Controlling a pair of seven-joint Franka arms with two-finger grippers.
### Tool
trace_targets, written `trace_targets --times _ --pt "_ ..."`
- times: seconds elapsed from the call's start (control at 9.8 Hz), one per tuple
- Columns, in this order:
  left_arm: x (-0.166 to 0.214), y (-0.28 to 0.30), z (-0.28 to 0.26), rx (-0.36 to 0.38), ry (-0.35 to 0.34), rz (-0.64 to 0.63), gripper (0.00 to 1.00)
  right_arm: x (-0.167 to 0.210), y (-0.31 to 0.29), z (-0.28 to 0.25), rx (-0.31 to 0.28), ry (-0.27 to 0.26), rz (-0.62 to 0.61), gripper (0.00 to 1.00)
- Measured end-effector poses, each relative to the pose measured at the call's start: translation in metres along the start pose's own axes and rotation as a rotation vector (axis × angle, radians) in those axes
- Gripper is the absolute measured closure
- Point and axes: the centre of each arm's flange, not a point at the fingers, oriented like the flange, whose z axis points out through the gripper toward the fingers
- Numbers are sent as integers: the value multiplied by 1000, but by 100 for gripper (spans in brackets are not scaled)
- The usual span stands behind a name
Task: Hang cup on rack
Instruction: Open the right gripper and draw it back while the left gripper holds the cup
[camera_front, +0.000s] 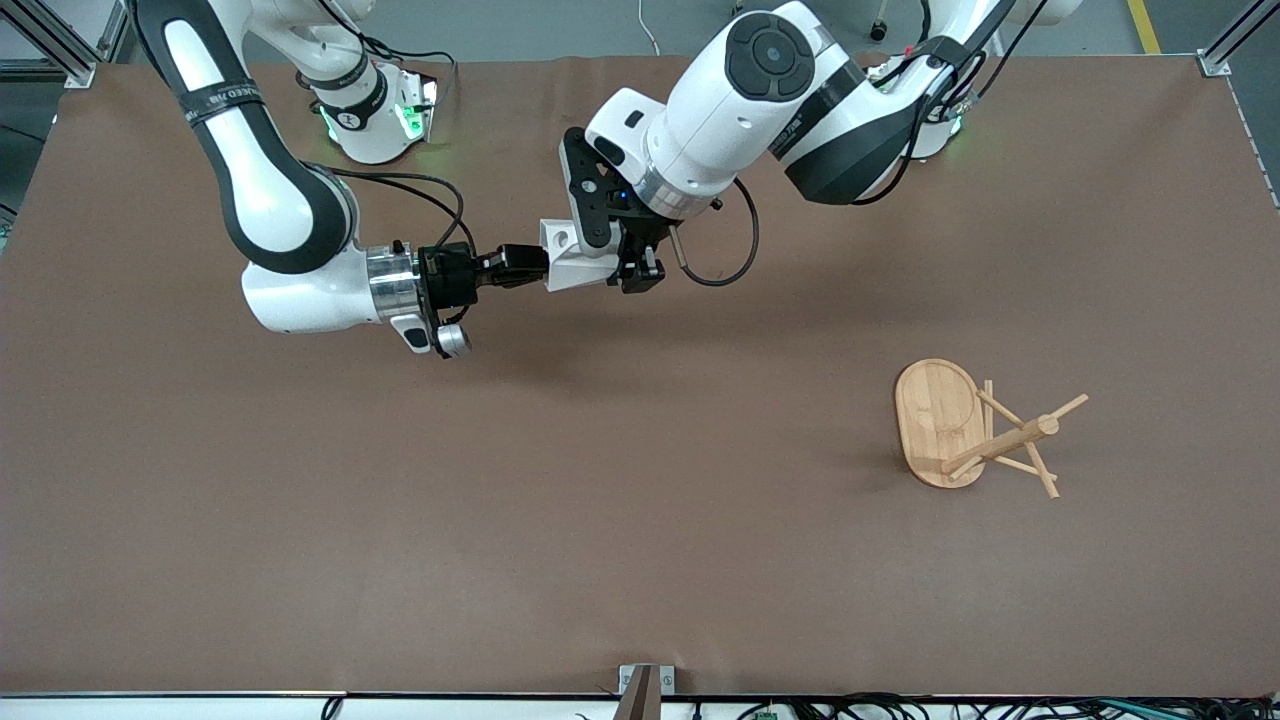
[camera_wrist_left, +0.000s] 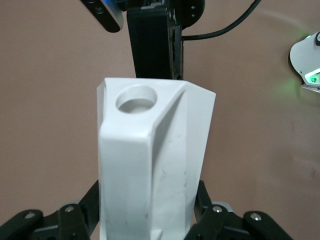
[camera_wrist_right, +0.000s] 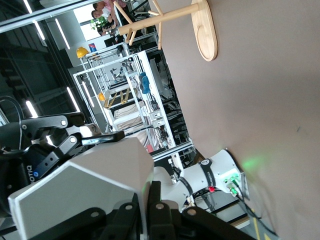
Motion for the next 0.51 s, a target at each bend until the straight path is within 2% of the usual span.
trace_targets --times 0.1,0.31,0.51 --pt "0 -1 -3 2 1 -42 26 -2 -5 -1 -2 7 28 90" --pt "-7 -9 -4 37 -35 -134 26 -7 -21 -9 0 17 30 61" --pt "-10 -8 -11 85 -75 -205 26 -3 -28 -34 -8 63 30 31"
